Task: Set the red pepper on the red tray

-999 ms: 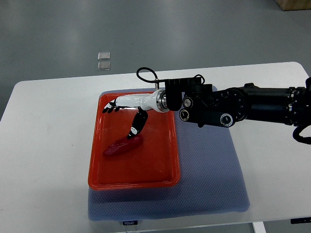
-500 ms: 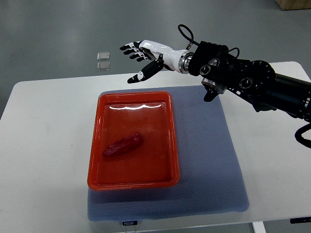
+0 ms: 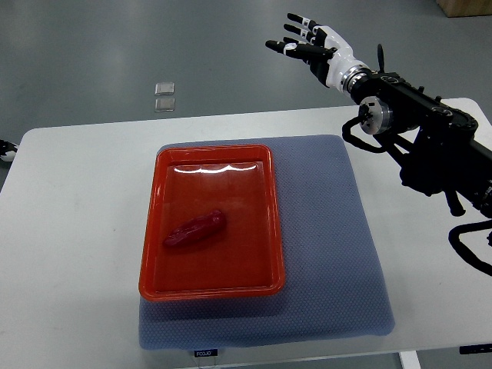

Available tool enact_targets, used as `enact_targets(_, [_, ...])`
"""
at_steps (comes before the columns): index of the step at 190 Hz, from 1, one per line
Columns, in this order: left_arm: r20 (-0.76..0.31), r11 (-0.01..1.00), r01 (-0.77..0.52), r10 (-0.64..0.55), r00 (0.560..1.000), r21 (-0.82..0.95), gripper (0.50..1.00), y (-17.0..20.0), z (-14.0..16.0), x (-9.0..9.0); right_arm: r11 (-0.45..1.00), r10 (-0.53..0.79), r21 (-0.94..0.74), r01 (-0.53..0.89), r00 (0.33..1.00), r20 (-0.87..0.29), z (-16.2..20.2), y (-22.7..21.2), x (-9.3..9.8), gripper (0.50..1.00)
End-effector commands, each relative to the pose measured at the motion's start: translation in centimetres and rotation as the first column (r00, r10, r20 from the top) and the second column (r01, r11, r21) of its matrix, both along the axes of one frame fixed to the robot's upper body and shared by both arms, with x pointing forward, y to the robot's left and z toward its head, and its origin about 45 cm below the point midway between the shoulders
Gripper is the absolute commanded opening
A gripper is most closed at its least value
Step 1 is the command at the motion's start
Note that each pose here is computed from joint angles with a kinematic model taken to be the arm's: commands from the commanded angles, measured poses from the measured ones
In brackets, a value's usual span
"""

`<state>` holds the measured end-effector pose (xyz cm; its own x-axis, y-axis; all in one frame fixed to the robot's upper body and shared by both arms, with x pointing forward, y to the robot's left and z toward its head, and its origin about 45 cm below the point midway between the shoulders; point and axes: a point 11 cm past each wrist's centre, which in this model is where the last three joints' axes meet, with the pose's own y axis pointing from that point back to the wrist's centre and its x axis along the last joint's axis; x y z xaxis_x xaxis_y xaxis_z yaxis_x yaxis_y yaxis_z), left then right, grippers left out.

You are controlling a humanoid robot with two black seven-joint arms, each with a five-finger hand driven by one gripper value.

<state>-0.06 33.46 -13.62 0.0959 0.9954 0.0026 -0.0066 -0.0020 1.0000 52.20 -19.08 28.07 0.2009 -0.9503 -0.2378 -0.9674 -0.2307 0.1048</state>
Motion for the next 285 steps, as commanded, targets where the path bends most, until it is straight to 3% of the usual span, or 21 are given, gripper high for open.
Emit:
enact_targets(1, [0.0, 1.0, 0.001, -0.001, 1.0, 0.0, 1.0, 0.0, 0.0, 0.0, 0.993, -0.089, 0.076, 0.094, 0.994, -0.057, -1.9, -2.0, -0.3, 0.919])
enact_targets(60, [0.0, 1.0, 0.001, -0.001, 1.0, 0.0, 1.0, 0.0, 0.0, 0.0, 0.952, -0.282, 0.114, 0.283, 0.959, -0.025, -4.3, -6.0, -1.1, 0.919])
enact_targets(110, [0.0, 1.0, 0.001, -0.001, 1.0, 0.001, 1.0, 0.0, 0.0, 0.0, 0.931, -0.353, 0.083, 0.355, 0.935, -0.038, -5.6, -7.3, -1.6, 0.919])
enact_targets(168, [0.0, 1.0, 0.001, -0.001, 1.0, 0.0, 1.0, 0.0, 0.0, 0.0, 0.933, -0.345, 0.079, 0.35, 0.936, -0.075, -7.3, -7.1, -2.4, 0.919])
enact_targets(257, [0.0, 1.0, 0.001, -0.001, 1.0, 0.0, 1.0, 0.0, 0.0, 0.0, 0.93, -0.208, 0.286, 0.231, 0.972, -0.11, -8.8, -5.3, -3.3, 0.919])
enact_targets(285, [0.0, 1.0, 0.001, -0.001, 1.0, 0.0, 1.0, 0.0, 0.0, 0.0, 0.902, -0.241, 0.343, 0.263, 0.965, -0.105, -8.7, -5.8, -3.3, 0.921])
